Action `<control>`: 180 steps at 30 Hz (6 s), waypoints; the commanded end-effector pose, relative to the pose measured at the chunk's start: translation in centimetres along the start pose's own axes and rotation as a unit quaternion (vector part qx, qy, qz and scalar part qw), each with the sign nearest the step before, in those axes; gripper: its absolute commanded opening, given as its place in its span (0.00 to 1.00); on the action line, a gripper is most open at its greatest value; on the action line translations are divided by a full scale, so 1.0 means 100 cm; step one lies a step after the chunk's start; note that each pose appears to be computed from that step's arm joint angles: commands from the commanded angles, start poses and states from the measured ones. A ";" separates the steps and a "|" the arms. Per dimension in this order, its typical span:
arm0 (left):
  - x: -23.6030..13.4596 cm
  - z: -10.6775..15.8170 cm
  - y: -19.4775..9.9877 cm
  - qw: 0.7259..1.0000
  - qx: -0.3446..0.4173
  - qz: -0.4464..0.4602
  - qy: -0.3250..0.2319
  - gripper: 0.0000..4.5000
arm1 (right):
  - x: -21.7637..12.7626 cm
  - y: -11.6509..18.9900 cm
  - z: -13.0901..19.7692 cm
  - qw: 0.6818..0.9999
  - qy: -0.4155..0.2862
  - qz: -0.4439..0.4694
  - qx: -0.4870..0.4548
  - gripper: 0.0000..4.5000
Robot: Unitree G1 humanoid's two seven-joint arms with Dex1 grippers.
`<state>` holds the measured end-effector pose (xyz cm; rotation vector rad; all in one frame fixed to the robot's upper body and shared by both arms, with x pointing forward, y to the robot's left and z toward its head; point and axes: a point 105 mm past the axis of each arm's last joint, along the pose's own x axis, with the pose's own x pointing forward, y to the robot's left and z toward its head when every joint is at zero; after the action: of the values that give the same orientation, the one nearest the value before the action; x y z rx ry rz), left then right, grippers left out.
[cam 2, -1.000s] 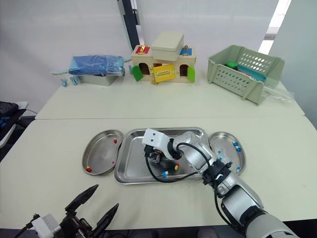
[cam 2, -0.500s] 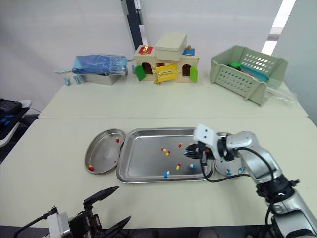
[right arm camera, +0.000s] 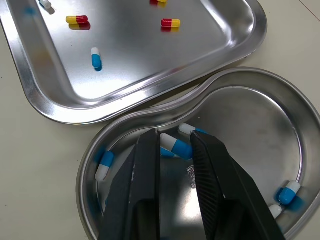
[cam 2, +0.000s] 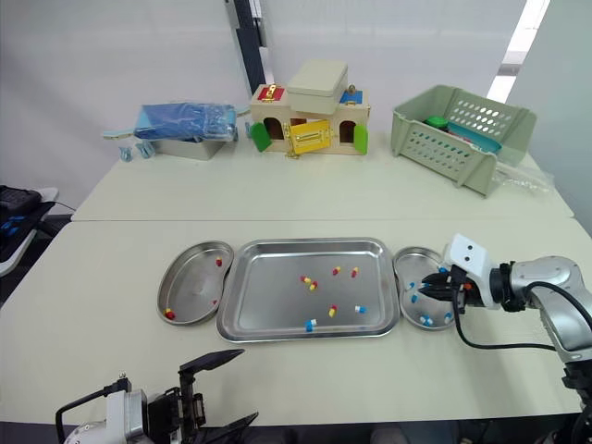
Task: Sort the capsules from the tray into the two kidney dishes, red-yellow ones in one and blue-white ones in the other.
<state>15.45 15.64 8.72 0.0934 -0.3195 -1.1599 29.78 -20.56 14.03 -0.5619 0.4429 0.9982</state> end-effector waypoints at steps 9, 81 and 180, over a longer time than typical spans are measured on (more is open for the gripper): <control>-0.002 0.003 0.000 1.000 0.000 0.016 -0.004 1.00 | -0.009 -0.004 -0.003 1.000 0.008 -0.003 -0.018 0.51; -0.041 0.005 0.001 0.950 -0.020 0.308 0.048 1.00 | 0.034 0.019 0.084 0.965 -0.103 0.195 -0.139 0.99; 0.122 -0.038 0.176 0.909 0.038 -0.237 0.342 1.00 | 0.000 0.162 0.018 0.931 -0.350 -0.076 0.073 0.99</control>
<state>36.15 11.49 10.91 0.6369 0.3357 -1.5149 16.01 -12.73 10.80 -0.0675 -0.1425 0.9339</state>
